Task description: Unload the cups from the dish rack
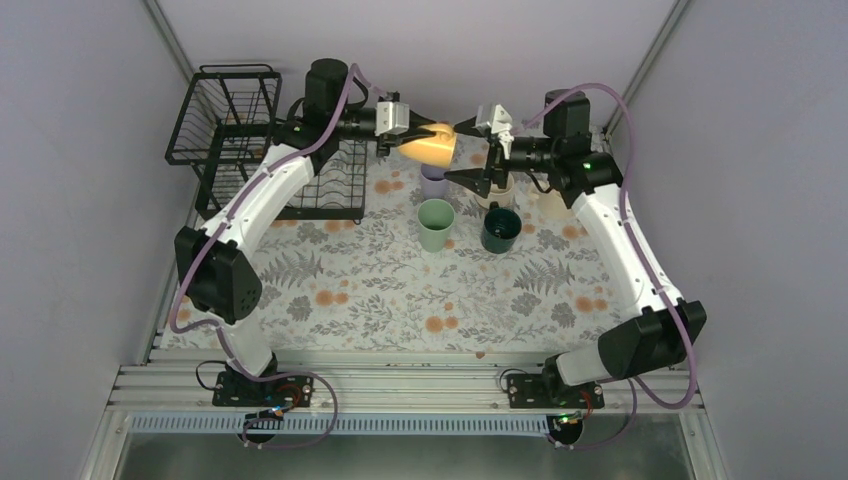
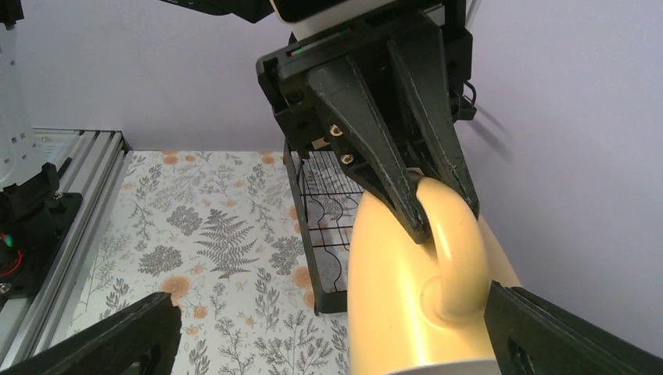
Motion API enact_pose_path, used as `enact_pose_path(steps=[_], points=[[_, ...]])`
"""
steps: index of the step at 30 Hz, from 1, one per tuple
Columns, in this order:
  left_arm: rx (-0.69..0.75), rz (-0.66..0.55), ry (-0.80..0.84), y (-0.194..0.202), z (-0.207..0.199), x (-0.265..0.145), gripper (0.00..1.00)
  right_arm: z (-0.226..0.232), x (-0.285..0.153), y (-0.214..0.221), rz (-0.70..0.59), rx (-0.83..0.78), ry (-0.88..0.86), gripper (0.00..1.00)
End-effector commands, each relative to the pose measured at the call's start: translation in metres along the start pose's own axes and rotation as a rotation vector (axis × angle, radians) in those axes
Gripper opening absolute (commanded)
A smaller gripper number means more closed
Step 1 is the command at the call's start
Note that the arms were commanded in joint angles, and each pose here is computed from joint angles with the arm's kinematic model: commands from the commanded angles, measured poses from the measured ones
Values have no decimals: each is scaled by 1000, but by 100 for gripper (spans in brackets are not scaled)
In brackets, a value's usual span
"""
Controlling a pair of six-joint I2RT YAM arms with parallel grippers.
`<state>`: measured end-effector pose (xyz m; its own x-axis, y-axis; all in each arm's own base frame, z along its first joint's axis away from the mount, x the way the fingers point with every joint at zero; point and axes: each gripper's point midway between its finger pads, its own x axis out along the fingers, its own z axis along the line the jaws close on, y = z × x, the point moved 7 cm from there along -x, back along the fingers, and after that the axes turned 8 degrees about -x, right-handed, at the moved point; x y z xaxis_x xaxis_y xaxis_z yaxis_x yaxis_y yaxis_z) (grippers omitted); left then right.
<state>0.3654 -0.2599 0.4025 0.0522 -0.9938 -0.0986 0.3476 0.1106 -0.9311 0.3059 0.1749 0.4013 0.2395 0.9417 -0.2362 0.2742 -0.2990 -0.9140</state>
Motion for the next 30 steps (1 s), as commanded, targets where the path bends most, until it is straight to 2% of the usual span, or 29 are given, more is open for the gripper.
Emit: enact_pose_path(steps=[1,10,18,30], points=[[173,-35,-44,-36,-1,-14,2,2,-5,-6,13,-2,6,100],[206,-16,-90,-41,1,-19,2,4,0,15,81,41,16,100],[213,-85,-83,-55,-7,-24,2,0,8,32,100,55,9,98],[173,-171,-56,-54,-9,-22,2,-4,17,24,2,84,-94,92]])
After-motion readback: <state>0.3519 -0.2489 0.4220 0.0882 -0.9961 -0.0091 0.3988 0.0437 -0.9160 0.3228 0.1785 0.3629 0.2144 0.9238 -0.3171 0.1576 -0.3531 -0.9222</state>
